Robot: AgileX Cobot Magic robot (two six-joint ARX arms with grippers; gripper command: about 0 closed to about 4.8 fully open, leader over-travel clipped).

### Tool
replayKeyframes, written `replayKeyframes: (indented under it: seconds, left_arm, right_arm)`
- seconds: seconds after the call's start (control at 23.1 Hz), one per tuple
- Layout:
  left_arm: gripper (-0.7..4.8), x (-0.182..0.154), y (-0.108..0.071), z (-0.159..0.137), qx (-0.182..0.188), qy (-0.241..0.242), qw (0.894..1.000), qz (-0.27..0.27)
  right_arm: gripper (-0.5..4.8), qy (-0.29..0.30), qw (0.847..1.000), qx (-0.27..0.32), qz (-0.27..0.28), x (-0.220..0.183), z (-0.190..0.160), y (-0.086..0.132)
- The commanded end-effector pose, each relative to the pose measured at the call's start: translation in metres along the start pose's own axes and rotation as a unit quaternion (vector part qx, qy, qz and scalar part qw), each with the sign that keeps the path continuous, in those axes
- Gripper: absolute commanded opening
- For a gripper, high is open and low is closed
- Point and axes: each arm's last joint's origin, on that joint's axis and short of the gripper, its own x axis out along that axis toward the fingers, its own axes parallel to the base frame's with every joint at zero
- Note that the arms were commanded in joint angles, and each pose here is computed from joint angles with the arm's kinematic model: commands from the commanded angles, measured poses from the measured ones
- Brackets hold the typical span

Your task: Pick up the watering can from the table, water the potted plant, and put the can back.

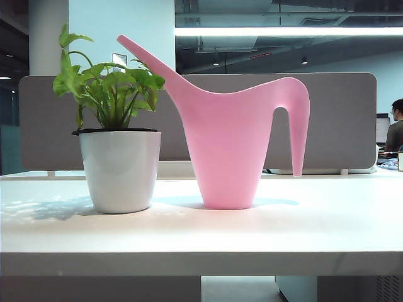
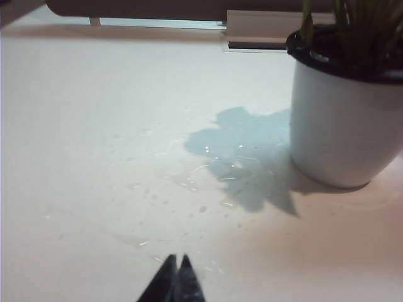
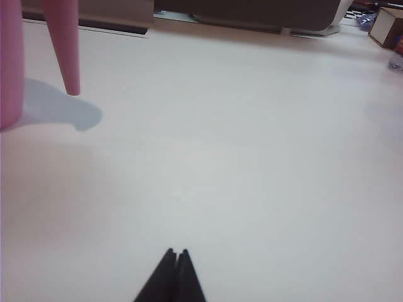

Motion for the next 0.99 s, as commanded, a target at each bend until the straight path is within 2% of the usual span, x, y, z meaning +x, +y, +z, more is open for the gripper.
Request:
replayKeyframes:
  seconds: [0.04, 0.52, 0.69, 0.99]
  left_arm:
    - [0.03, 0.0002, -0.0003, -0.0005, -0.010, 0.001, 1.000, -0.004]
    - [0.03, 0.0002, 0.0002, -0.0006, -0.006, 0.002, 1.000, 0.004]
    - [0.03, 0.0002, 0.0002, -0.0006, 0.026, 0.002, 1.000, 0.003]
    - [0.03, 0.0002, 0.0001, -0.0006, 0.027, 0.002, 1.000, 0.003]
  right_arm:
    - [-0.05, -0.004, 1.000, -0.001, 0.001, 0.0005, -0.0005, 0.0003]
    - [-0.05, -0.004, 1.000, -0.001, 0.020, 0.0005, -0.0007, 0.0015]
    - [-0.05, -0.005, 1.000, 0.012, 0.024, 0.0005, -0.0006, 0.0016]
    - [-0.05, -0.005, 1.000, 0.012, 0.024, 0.0005, -0.0006, 0.0016]
